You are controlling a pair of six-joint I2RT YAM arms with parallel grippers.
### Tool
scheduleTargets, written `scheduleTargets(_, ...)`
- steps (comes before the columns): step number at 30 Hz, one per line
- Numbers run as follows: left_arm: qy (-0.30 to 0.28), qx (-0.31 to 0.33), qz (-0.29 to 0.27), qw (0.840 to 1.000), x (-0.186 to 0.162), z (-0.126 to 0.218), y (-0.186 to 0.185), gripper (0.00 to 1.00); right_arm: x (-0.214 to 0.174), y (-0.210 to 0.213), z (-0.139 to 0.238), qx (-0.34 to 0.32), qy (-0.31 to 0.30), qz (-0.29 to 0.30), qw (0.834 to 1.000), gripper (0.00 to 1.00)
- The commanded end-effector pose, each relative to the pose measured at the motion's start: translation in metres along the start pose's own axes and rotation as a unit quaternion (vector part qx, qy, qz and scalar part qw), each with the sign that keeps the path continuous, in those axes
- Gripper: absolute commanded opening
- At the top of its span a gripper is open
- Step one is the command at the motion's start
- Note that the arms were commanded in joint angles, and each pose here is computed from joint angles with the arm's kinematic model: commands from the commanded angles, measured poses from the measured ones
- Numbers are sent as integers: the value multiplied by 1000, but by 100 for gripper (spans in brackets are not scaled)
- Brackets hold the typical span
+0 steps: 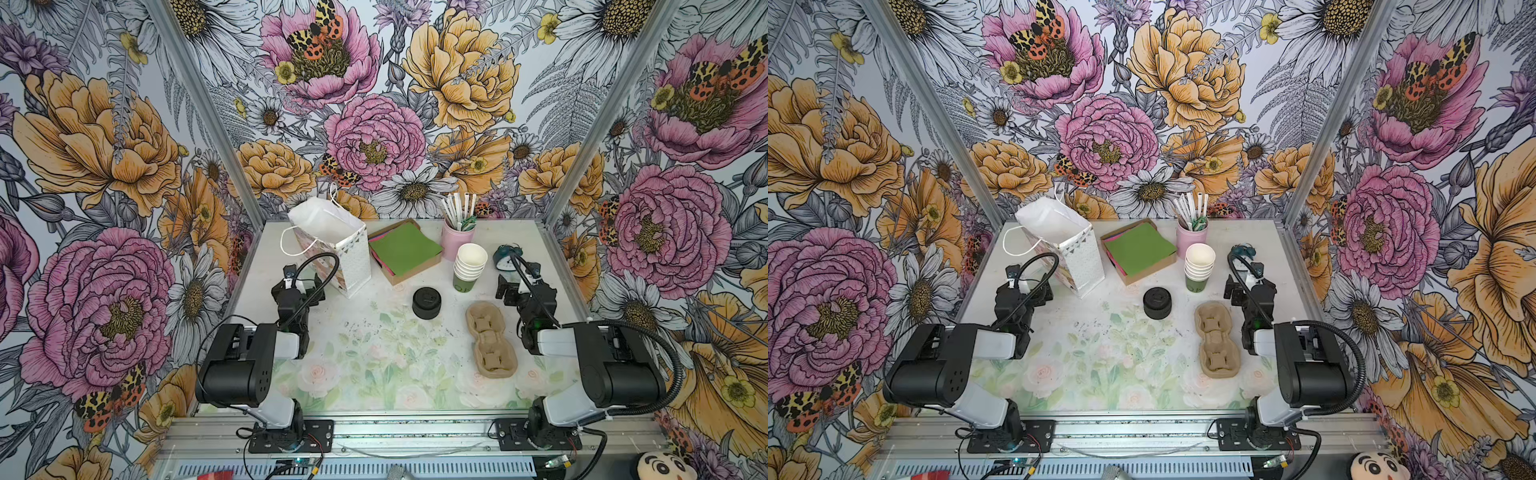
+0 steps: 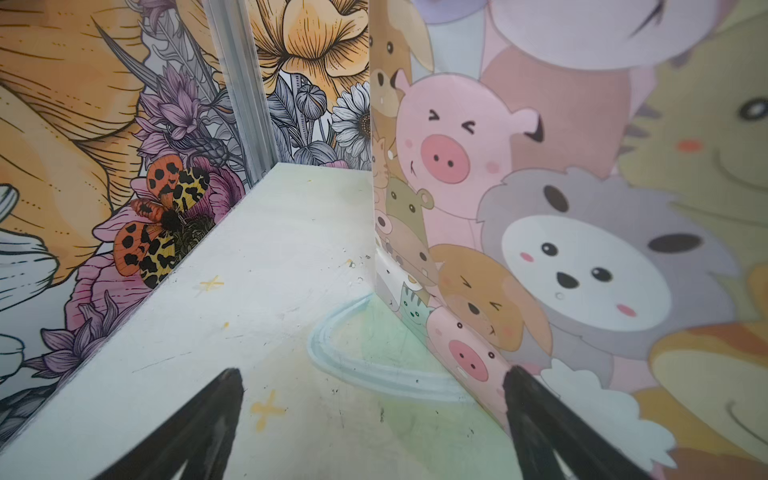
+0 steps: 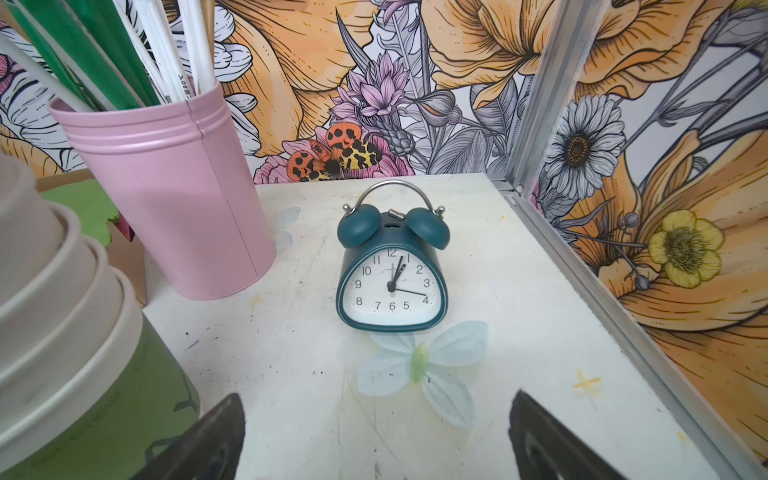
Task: Pack the takeout coffee
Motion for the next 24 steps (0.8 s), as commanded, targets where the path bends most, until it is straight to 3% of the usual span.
scheduleTargets(1, -12, 3, 5, 1000, 8, -1, 1, 99, 3, 2, 0, 6, -9, -6, 1000, 100)
scheduleTargets(24, -12, -7, 11, 1000, 8, -2, 2, 99, 4, 1, 0, 4, -10, -7, 1000, 100)
Point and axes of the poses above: each gripper's point midway between its finger pads, its own z axis back along the fingers, its own y axis along the line the jaws close on, x = y × z, the point moved 3 cm from there along z, back along the fingers, and after that the axes turned 8 degrees about -z, right-handed, at the moved point
